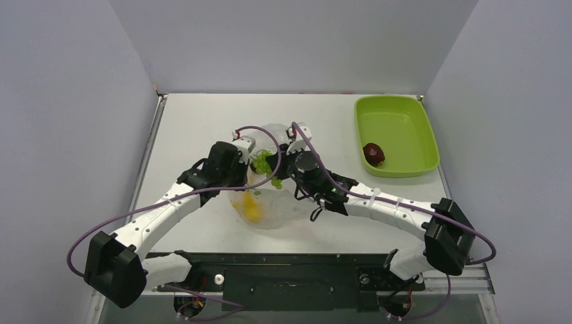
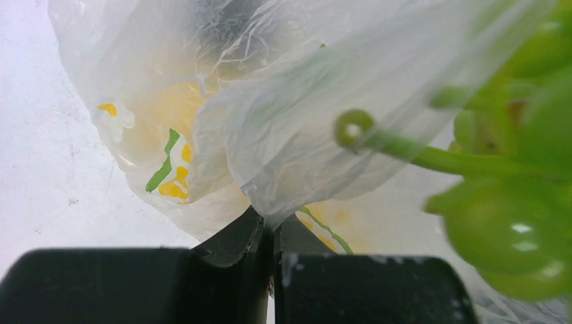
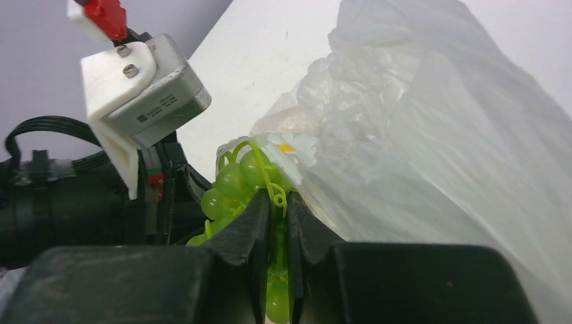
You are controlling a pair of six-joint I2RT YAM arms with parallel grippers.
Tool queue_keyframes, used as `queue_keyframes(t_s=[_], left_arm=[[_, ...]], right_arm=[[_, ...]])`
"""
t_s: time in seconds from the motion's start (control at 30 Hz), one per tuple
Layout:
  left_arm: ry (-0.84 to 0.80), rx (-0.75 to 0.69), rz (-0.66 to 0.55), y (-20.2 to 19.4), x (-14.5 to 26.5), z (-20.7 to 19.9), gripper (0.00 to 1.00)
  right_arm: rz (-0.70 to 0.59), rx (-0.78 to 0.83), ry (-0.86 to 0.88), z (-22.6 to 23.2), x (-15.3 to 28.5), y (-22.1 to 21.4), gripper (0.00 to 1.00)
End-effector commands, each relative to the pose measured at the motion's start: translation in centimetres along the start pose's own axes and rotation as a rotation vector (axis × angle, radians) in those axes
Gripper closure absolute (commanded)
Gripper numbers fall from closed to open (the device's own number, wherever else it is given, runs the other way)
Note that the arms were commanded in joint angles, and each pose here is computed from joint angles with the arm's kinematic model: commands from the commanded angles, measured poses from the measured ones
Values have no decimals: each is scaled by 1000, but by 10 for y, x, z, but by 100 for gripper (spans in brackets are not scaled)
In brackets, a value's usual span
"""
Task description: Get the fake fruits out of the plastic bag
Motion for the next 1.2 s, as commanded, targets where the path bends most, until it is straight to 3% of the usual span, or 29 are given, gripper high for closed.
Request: queue_keyframes(t_s=[0.0, 0.43, 0.63, 0.87, 1.17], left_arm=[[7, -6, -50, 19, 6, 2, 100], [59, 3, -53, 19, 8, 9, 100], [95, 8, -69, 21, 12, 14, 100], [118, 11, -81, 24, 15, 18, 100], [115, 9, -77, 22, 15, 17, 100]], right_arm=[[-97, -77, 113, 19, 25, 37, 100], [-258, -274, 138, -11, 77, 99, 100], [-356, -272, -92, -62, 95, 123, 100], [-537, -334, -386, -165, 135, 157, 100], [-601, -379, -808, -299, 171, 168, 100]])
Point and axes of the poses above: each gripper's point midway between its finger pads, its own x axis back along the fingers, its own z axis along the line the jaws close on, y = z × x, the point moved 4 cm from there along x, back along the fingers, and after that the axes turned 11 degrees about -x, right-handed, at the moved point
